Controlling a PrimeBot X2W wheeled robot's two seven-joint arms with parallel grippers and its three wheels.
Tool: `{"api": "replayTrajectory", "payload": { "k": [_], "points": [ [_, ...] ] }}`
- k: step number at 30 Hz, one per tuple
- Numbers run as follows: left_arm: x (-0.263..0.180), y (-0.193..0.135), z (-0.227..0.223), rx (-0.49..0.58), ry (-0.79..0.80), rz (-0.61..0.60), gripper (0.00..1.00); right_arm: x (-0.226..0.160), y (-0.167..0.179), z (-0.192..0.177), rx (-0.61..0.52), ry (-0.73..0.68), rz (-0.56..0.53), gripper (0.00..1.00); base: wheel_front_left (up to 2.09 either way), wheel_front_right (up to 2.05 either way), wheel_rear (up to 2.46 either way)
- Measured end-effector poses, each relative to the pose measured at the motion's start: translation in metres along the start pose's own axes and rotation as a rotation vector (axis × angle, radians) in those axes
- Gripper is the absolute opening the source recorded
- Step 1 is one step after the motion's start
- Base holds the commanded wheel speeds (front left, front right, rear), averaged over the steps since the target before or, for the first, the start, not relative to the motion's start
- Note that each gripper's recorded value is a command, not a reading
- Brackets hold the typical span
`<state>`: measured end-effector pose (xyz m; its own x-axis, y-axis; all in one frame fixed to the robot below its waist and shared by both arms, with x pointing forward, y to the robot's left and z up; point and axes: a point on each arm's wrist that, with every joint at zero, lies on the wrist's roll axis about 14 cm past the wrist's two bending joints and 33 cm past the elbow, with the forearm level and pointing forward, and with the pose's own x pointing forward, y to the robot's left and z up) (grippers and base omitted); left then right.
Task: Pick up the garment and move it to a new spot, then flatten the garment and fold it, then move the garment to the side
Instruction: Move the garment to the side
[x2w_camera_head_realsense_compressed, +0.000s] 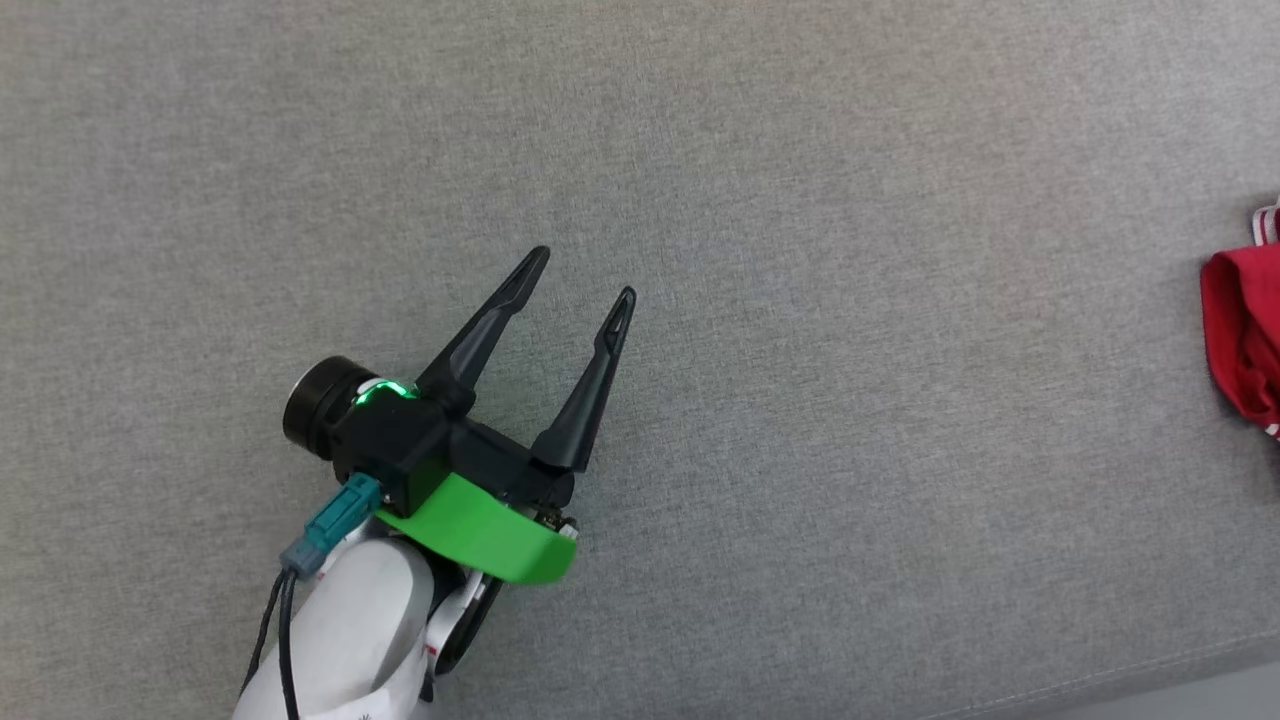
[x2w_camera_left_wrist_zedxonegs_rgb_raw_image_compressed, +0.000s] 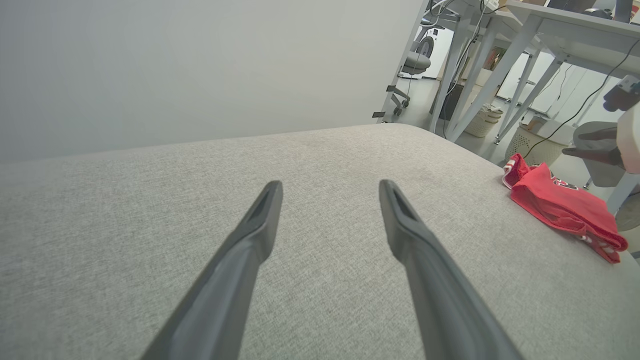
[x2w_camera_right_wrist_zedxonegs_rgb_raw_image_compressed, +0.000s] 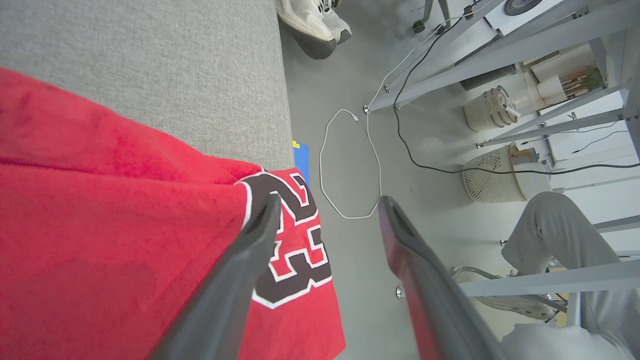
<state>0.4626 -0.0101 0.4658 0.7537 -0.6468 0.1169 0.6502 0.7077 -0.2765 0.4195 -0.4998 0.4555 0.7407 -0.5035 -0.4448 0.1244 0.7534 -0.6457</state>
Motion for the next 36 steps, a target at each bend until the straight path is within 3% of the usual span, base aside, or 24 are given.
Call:
{"api": "replayTrajectory", "payload": {
  "k": [9,18,25,36],
  "points": [
    [-0.034,0.012,0.019,0.044,0.012,0.142,1.0,-0.04,0.023,0.095,0.258,-0.331,0.109,1.0,0.0,0.0,0.0],
    [-0.075,0.022,0.054,0.069,-0.053,0.306,1.0,-0.124,0.064,0.171,0.466,-0.655,0.291,1.0,0.0,0.0,0.0],
    [-0.109,0.032,0.076,0.131,-0.09,0.406,1.0,-0.178,0.096,0.193,0.612,-0.824,0.364,1.0,0.0,0.0,0.0],
    [-0.15,0.036,0.092,0.195,-0.123,0.503,1.0,-0.231,0.161,0.182,0.757,-0.883,0.47,1.0,0.0,0.0,0.0]
  ]
}}
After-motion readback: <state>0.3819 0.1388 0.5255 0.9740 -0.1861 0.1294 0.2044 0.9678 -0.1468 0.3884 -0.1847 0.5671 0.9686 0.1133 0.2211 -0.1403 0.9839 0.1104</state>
